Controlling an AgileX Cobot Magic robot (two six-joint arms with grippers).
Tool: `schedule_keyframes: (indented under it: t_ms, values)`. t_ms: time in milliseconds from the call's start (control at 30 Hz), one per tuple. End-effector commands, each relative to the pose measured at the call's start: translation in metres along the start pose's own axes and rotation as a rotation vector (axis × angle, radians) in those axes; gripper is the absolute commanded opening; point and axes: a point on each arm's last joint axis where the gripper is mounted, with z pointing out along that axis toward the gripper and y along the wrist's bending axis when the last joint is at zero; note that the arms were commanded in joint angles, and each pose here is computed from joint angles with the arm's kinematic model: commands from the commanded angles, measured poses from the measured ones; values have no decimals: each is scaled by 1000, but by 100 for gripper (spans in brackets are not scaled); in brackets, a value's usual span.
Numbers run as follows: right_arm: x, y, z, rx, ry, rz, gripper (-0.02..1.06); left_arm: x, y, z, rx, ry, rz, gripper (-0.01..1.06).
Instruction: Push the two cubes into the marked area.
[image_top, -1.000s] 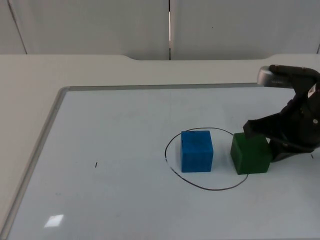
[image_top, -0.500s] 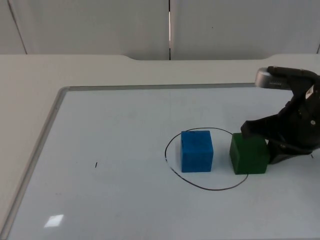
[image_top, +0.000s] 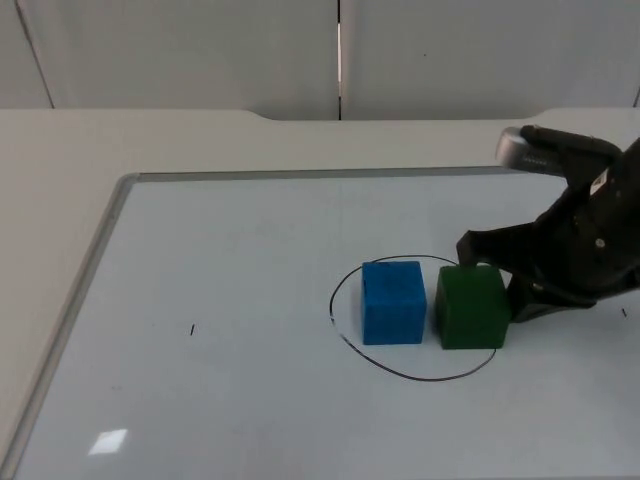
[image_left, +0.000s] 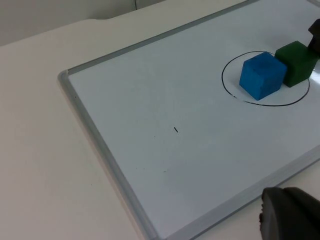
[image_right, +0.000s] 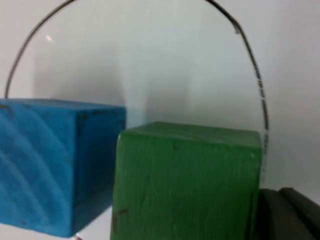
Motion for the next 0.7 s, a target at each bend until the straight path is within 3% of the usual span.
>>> schedule_keyframes:
  t_ms: [0, 433, 667]
  values:
    - [-2, 4, 0, -8, -26, 0, 0, 0, 1, 1, -10, -8, 1, 0]
    - [0, 13, 0, -20, -44, -20, 0, 0, 1, 1, -10, -8, 1, 0]
    - [0, 12, 0, -5, -50, -75, 0, 0, 1, 1, -10, -8, 1, 0]
